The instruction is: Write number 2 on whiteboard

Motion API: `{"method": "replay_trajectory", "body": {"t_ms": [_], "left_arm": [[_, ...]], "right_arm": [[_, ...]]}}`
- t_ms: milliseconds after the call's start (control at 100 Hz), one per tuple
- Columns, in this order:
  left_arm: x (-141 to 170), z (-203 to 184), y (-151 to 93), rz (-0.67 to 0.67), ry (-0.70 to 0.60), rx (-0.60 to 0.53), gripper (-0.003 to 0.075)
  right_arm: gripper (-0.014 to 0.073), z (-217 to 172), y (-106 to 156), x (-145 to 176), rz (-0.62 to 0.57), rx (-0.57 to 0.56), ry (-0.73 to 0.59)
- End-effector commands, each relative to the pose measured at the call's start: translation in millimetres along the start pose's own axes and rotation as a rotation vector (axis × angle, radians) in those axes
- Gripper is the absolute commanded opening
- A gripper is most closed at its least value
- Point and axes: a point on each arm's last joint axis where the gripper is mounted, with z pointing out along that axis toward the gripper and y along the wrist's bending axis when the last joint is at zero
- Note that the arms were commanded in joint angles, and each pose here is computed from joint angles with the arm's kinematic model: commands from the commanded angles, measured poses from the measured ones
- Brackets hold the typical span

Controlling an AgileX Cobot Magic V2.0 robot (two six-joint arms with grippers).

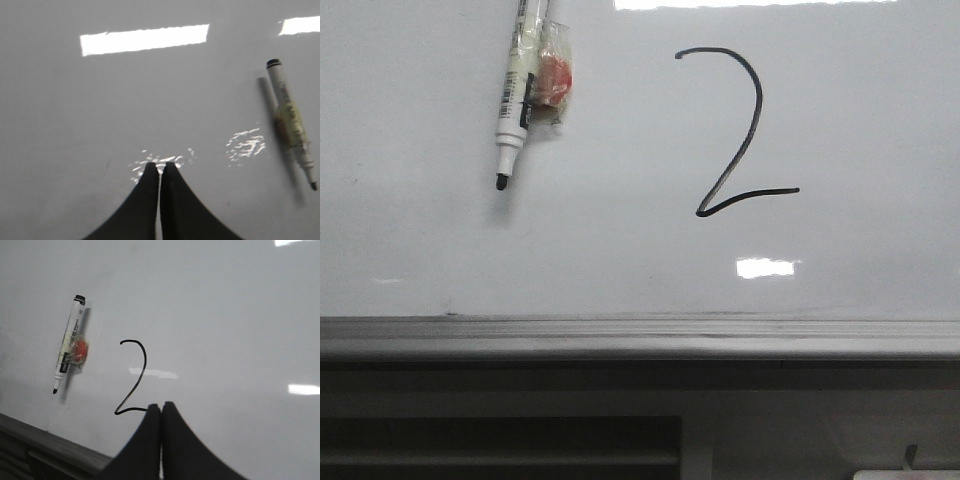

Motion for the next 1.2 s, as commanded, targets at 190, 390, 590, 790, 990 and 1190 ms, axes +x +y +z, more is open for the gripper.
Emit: {"method": "replay_trajectory", "body": {"t_ms": [190,390,590,790,990,1190], "left_arm": [[6,-15,14,-0.015,-0.053,-0.25,-0.002],[20,-22,16,-0.006,-0.04,-0.332,-0.002],[24,-22,15,0.039,0.001,-0.329,-0.002],[25,-22,15,0.034,0.022,-0.327,-0.002],[25,-22,15,0.034,0.022,-0.327,-0.002],[25,-22,15,0.034,0.022,-0.327,-0.002]], "right_arm": [[-0.0066,-4,-1,-12,-0.005,0.035,-0.074],[-0.0066,-4,-1,-12,-0.005,0.035,-0.074],[-0.0066,-4,-1,-12,-0.005,0.035,-0.074],[-0.0066,-4,-1,-12,-0.005,0.035,-0.074],[-0.0066,-4,-1,-12,-0.005,0.035,-0.074],[-0.0066,-4,-1,-12,-0.005,0.035,-0.074]]}}
